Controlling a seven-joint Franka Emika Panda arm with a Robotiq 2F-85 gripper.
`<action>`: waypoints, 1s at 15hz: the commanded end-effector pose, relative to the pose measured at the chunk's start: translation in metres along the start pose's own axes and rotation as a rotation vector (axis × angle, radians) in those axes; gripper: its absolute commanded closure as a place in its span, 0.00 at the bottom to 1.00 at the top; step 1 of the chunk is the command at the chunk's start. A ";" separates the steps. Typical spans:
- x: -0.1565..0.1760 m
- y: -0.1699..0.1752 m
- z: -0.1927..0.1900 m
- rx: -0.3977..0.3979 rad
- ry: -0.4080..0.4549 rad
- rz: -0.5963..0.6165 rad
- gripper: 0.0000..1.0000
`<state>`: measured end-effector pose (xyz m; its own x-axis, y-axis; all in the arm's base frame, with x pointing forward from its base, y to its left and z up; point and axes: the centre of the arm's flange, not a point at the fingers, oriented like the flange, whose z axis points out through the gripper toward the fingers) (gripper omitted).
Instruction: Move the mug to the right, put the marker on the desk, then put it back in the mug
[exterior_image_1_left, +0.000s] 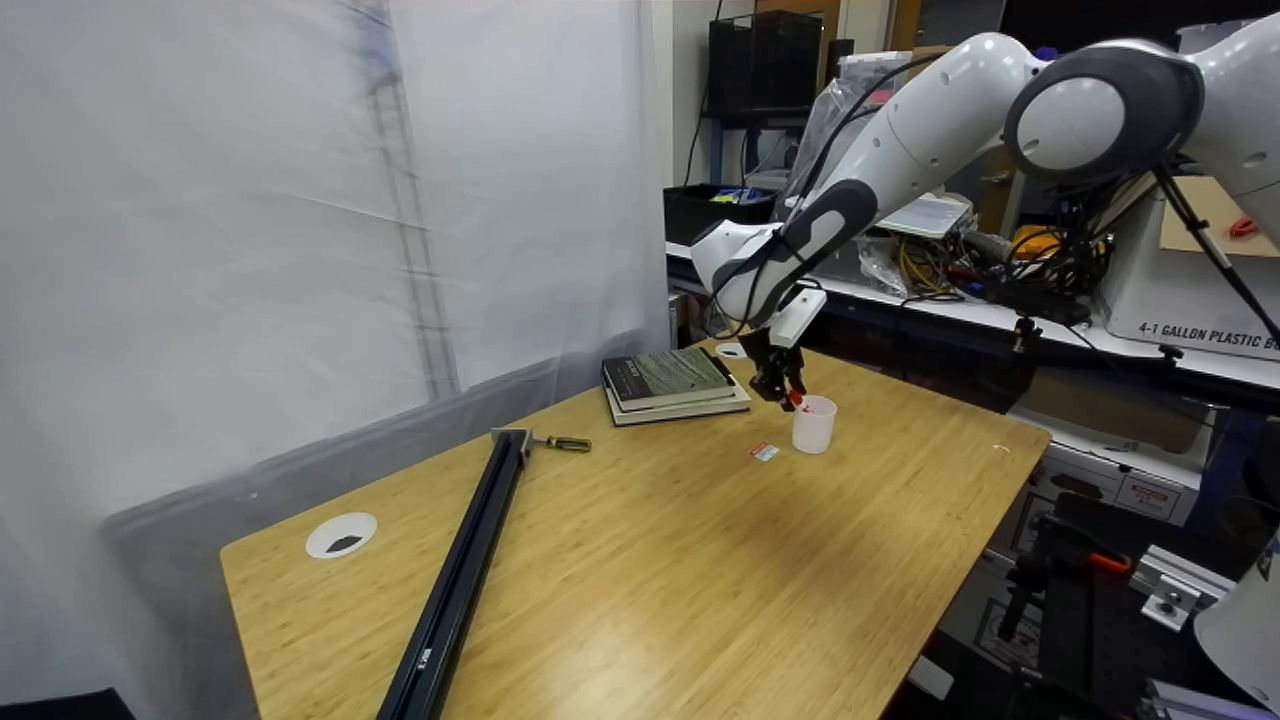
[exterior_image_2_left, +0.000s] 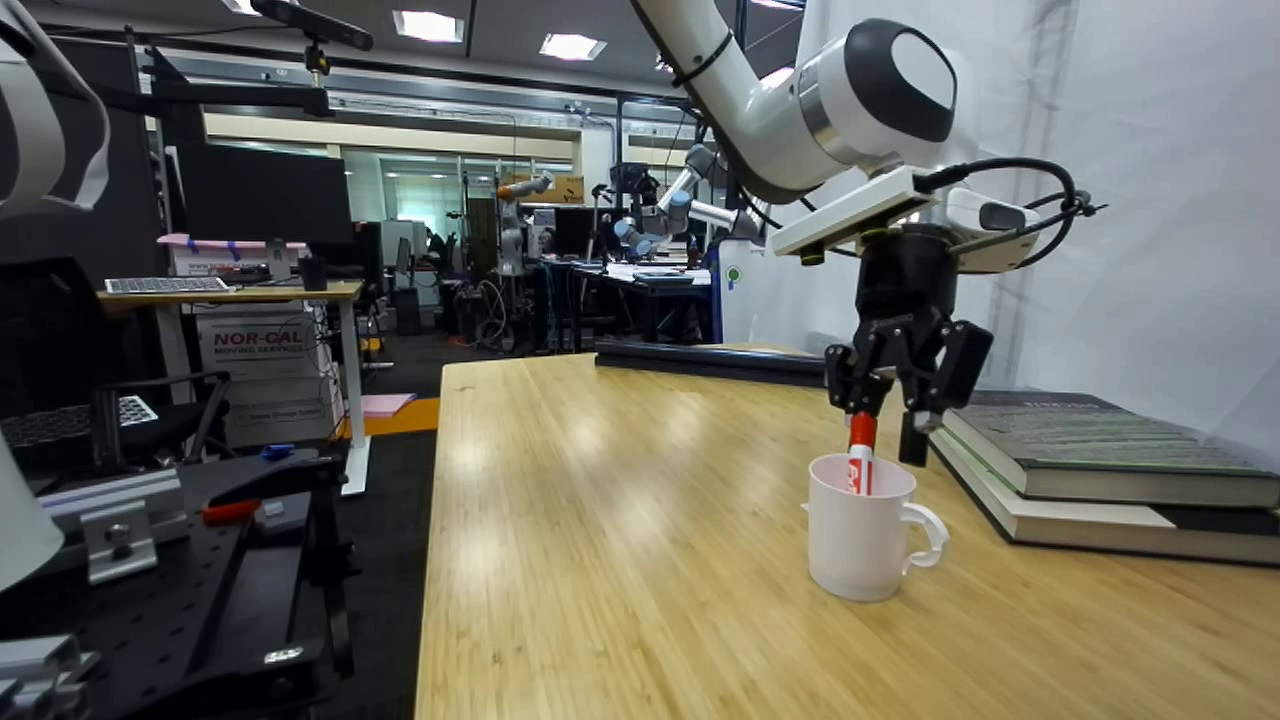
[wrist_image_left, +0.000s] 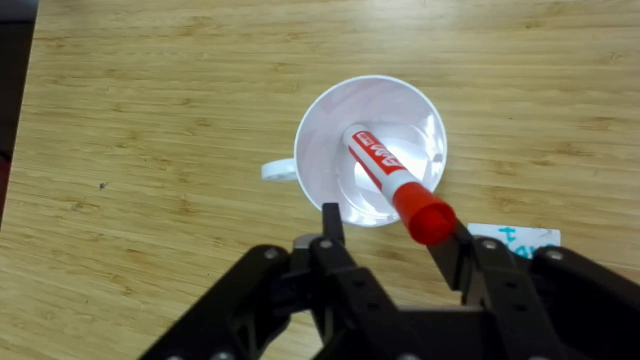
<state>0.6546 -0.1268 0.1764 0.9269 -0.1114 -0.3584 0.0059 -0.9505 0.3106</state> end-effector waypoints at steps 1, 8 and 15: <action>0.007 0.003 -0.002 -0.036 -0.006 0.013 0.82; 0.011 0.009 -0.003 -0.052 -0.012 0.036 0.96; 0.011 0.014 -0.004 -0.049 -0.009 0.049 0.95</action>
<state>0.6596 -0.1377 0.1775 0.9280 -0.1436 -0.3438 -0.0181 -0.9390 0.3433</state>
